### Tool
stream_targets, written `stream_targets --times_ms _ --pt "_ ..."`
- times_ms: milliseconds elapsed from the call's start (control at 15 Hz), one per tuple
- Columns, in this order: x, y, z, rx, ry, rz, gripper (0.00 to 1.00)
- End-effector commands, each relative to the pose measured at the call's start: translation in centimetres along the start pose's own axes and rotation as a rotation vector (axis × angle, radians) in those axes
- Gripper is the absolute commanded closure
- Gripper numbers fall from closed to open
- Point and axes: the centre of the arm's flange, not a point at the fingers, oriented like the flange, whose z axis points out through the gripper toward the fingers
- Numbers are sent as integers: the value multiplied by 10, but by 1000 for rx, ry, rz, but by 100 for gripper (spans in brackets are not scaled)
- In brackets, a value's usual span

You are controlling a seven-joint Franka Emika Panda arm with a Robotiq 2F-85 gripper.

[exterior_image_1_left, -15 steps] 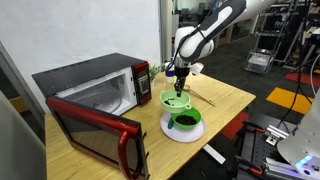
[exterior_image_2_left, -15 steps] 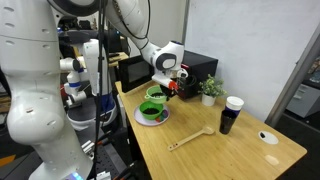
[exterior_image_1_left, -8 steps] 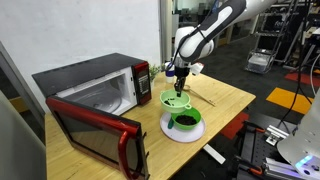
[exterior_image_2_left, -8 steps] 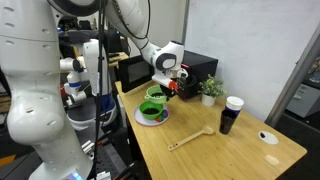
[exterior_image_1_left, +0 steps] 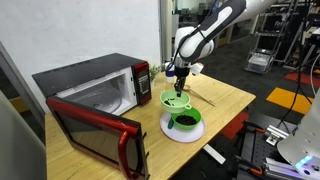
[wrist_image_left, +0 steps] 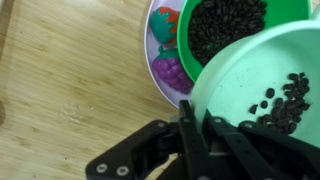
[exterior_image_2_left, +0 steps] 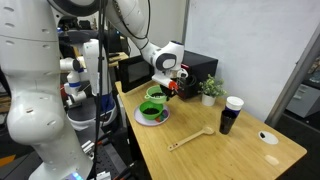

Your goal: Place the light green bowl inside the microwave

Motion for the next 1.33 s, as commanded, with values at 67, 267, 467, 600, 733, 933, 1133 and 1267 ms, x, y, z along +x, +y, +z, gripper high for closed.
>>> stream_targets --times_ms 67,267,467,600,733,933,1133,1267 --pt "0 0 0 0 0 0 91" --pt "2 -5 3 13 0 22 98" --pt "4 -18 11 38 36 50 98" --pt "9 -30 17 56 54 73 98" --pt "14 -44 25 66 68 98 98" --pt "20 -66 41 70 89 126 98" --pt "24 -89 57 69 107 142 98" --pt "27 -106 64 68 129 151 98"
